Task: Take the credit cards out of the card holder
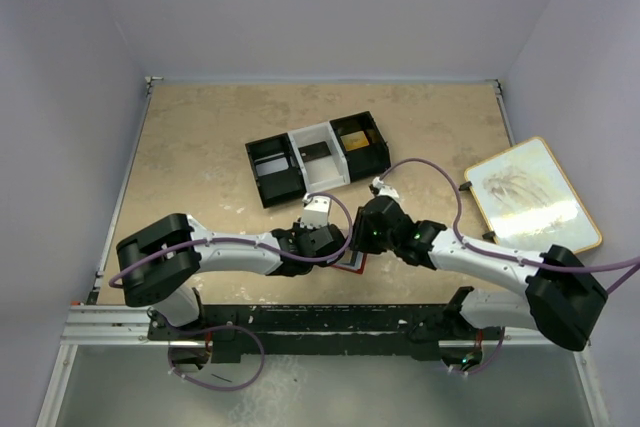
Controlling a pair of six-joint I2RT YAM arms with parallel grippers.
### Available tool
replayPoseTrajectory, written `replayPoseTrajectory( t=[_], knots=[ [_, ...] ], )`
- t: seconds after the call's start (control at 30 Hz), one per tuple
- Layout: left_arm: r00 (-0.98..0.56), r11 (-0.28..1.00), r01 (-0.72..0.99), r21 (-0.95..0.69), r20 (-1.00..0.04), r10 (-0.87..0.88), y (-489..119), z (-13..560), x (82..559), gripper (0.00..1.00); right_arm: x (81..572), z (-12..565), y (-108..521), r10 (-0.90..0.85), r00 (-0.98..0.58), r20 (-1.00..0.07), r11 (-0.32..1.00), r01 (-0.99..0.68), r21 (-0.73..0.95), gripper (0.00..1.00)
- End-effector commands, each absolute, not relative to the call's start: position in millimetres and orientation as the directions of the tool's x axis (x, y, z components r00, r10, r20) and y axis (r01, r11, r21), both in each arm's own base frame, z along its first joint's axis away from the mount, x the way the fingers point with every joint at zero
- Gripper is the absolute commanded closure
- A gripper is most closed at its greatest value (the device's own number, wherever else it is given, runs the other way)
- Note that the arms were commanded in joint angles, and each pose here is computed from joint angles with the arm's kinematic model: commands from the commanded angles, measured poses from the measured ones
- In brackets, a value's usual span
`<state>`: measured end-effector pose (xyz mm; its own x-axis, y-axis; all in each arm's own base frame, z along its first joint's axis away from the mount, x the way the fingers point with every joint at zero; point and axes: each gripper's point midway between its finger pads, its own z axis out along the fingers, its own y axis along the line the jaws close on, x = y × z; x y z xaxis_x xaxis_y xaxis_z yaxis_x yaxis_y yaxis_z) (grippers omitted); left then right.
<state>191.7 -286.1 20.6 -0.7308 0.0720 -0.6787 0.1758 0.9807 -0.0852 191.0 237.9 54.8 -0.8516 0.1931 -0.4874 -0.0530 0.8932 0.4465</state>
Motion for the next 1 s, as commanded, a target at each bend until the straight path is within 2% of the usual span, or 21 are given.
replayPoseTrajectory(
  t=[0.0,0.63,0.97],
  knots=[
    [-0.77,0.976,0.19,-0.103,-0.632,0.083,-287.2,10.0,177.9,0.75,203.0,97.2,269.8,0.218,-0.811,-0.543,0.806,-0.164,0.569,0.66],
    [-0.651,0.98,-0.003,-0.197,-0.744,-0.151,-229.7,60.7,187.4,0.71,219.3,90.1,328.1,0.167,-0.84,-0.516,0.717,-0.256,0.648,0.63],
    [-0.629,0.973,-0.001,-0.232,-0.756,-0.181,-224.0,75.6,187.3,0.68,215.8,106.5,310.7,0.211,-0.812,-0.544,0.722,-0.245,0.647,0.59]
  ],
)
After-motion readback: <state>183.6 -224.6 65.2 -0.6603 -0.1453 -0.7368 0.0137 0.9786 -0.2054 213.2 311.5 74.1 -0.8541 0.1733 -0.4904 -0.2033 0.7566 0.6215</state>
